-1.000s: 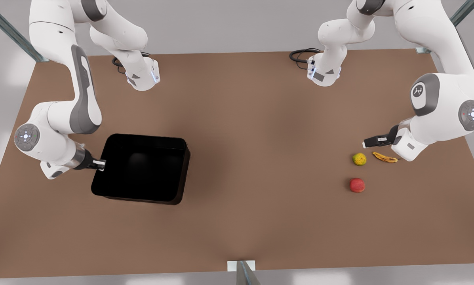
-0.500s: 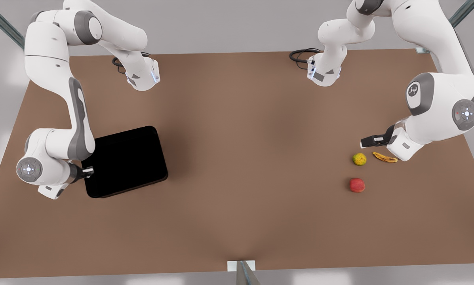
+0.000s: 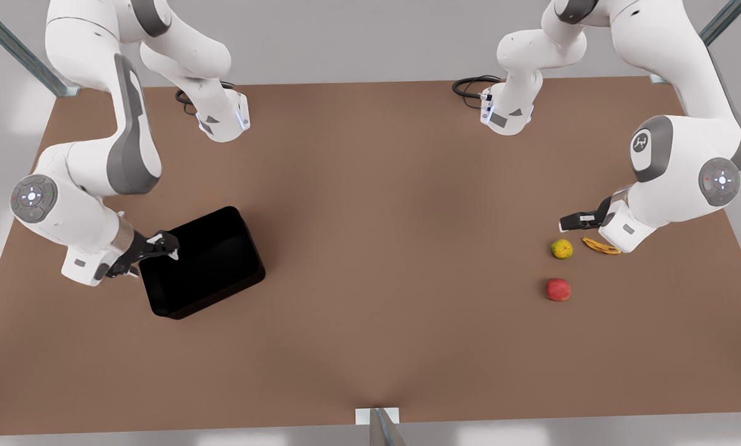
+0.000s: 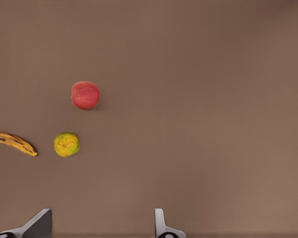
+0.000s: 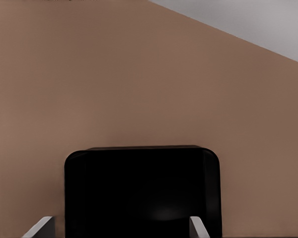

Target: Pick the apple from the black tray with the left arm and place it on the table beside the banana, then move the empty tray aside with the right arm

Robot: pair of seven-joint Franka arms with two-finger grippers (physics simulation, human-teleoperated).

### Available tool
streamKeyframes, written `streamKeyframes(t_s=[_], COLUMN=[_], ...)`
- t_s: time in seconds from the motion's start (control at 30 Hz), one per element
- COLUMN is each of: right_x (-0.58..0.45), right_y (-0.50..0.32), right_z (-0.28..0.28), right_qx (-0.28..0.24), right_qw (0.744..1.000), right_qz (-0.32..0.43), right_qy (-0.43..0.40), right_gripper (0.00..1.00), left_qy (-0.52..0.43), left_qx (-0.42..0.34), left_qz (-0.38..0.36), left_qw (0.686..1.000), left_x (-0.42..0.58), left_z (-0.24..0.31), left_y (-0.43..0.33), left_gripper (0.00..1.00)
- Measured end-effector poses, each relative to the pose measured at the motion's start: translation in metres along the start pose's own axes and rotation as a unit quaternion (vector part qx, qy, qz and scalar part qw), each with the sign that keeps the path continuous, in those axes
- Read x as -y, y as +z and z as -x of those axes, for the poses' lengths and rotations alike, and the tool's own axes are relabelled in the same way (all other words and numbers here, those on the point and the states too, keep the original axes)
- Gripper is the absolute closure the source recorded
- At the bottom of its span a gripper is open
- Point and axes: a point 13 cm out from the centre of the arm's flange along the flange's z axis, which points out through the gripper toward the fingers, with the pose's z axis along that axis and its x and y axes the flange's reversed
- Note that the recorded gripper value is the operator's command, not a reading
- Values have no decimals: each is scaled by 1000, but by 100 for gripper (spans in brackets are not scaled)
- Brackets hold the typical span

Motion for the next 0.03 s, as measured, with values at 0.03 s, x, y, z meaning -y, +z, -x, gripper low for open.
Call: streamKeyframes(t_s=[0.03], right_x=[-3], right_y=[-1], right_z=[-1], right_qx=[-1], right_qw=[1000], right_qz=[5], right_qy=[10], right_gripper=[0], left_qy=[0], left_qx=[0], left_qz=[0], left_qw=[1000], left_x=[0], left_z=[0], left_y=[0], left_gripper=[0])
